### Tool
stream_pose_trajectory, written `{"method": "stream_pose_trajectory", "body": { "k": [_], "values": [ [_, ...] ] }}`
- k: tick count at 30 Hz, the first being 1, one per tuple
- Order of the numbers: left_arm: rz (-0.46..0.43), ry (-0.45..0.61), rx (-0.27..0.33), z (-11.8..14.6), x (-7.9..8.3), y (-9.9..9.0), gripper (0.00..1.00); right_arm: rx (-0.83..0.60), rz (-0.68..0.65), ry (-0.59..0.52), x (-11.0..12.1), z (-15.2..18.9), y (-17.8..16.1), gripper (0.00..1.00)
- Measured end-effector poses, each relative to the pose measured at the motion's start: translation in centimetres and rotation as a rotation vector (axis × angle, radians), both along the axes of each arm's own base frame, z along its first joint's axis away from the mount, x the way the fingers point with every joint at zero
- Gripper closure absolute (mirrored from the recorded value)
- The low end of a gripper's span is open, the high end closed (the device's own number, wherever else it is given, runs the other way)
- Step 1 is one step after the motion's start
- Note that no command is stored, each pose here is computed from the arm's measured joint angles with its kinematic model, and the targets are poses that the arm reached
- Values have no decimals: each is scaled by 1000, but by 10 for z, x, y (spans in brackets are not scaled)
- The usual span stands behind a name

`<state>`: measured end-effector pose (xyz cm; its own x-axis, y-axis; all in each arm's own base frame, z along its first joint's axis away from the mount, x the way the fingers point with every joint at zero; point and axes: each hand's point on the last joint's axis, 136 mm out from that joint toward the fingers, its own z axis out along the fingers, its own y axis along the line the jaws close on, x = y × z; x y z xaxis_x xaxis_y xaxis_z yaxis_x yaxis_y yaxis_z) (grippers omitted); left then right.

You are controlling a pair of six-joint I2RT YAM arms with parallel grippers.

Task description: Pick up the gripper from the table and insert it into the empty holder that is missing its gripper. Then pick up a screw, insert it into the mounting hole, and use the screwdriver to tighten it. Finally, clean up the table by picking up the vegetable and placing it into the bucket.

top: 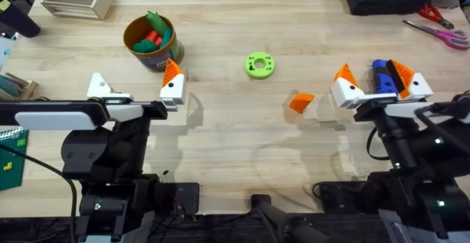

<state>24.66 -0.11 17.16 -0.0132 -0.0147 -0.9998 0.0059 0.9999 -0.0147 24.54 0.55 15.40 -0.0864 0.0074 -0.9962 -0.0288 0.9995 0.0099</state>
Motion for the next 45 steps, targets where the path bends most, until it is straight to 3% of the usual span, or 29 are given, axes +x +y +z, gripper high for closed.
{"method": "stream_pose_trajectory", "body": {
  "k": [10, 14, 15, 19, 26, 31, 35, 37, 41, 42, 45],
  "values": [
    [0, 0, 0, 0, 0, 0, 14, 0, 0, 0, 0, 0, 0, 12],
    [1, 22, -6, -2, -1, 0, 13, 66, -9, 27, -1, -4, 0, 12],
    [1, 74, -15, 3, -6, 0, 14, 129, -15, 154, -10, -15, 1, 12],
    [3, 169, -19, 31, -21, 0, 14, 171, -25, 323, -28, -20, 3, 13],
    [9, 473, -19, 63, -37, 1, 14, 166, -19, 364, -40, 66, 4, 13],
    [11, 559, -18, 88, -21, 1, 11, 153, -20, 436, -34, 89, 4, 12],
    [35, 612, -15, 84, -15, 5, 14, 149, -20, 488, -29, 80, 5, 12],
    [106, 688, -35, 69, -18, 16, 14, 149, -21, 498, -29, 78, 5, 12],
    [271, 825, -130, 41, -24, 40, 11, 149, -21, 504, -30, 77, 5, 12],
    [296, 841, -157, 37, -22, 43, 46, 149, -22, 504, -30, 77, 5, 12],
    [312, 849, -196, 34, -19, 44, 499, 149, -21, 504, -30, 77, 5, 12]
  ]
}}
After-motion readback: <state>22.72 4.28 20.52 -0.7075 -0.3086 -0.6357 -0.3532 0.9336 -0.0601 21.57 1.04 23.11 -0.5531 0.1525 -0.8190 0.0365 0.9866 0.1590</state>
